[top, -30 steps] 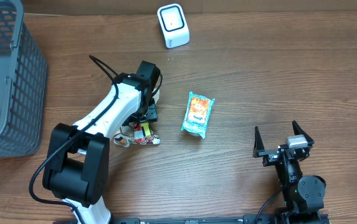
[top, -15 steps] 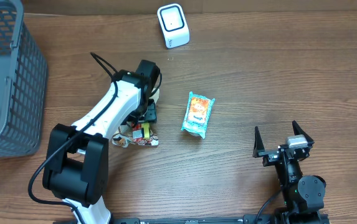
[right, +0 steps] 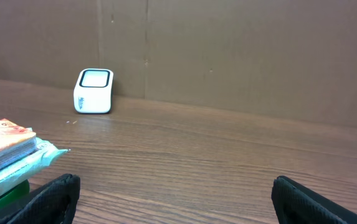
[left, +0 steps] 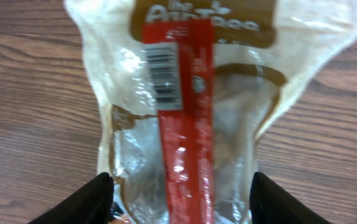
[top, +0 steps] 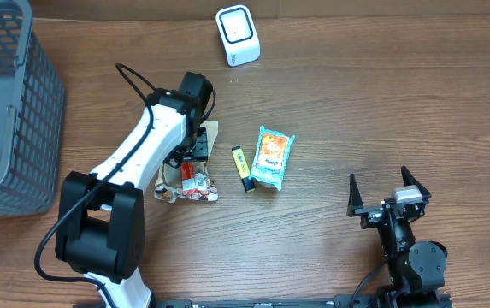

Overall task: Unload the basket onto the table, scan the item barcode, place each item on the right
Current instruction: 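Lower and release the snack bag and yellow stick on the table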

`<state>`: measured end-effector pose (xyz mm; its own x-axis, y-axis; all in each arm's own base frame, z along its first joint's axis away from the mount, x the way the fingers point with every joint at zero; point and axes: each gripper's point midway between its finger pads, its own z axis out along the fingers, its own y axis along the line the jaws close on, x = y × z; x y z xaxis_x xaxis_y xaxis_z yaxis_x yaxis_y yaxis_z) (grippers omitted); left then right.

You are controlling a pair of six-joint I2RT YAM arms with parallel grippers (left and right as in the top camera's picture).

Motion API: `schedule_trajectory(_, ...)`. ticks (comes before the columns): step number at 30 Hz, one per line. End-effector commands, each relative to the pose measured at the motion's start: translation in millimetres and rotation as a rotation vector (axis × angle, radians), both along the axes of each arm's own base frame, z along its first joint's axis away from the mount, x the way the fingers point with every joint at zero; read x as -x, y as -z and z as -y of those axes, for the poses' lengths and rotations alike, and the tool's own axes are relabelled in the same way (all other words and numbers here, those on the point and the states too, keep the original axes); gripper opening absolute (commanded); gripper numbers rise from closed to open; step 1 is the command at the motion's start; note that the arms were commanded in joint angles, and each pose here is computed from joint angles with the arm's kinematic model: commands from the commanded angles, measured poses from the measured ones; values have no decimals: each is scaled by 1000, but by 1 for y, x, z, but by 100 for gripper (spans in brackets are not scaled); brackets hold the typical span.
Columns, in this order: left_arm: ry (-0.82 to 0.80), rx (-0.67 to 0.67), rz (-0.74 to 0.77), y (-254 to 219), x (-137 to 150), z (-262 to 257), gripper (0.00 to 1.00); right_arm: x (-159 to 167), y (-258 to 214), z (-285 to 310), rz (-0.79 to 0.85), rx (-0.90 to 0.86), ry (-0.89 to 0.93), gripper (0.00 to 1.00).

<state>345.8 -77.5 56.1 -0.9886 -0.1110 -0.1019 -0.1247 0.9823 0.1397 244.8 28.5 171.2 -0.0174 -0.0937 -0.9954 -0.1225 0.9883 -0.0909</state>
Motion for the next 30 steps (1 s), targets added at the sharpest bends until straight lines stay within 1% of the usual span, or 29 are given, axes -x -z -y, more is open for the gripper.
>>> schedule_trajectory(1,-16,-24,-8,4,2,-11,60,0,2,1,5,3,1,100)
schedule_trajectory(5,-19,-27,-17,5,4,-13,55,0,2,1,5,3,1,100)
schedule_trajectory(13,-8,-51,-47,20,16,-19,54,0,2,1,5,3,1,100)
schedule_trajectory(18,-4,-185,-59,19,23,-43,51,0,2,0,5,3,0,100)
schedule_trajectory(22,3,-206,-67,18,25,-47,51,0,2,0,5,3,0,100)
schedule_trajectory(26,0,-201,-55,17,22,-45,51,0,2,0,5,3,0,100)
schedule_trajectory(30,-13,-181,-27,3,11,-40,52,0,2,1,5,3,1,100)
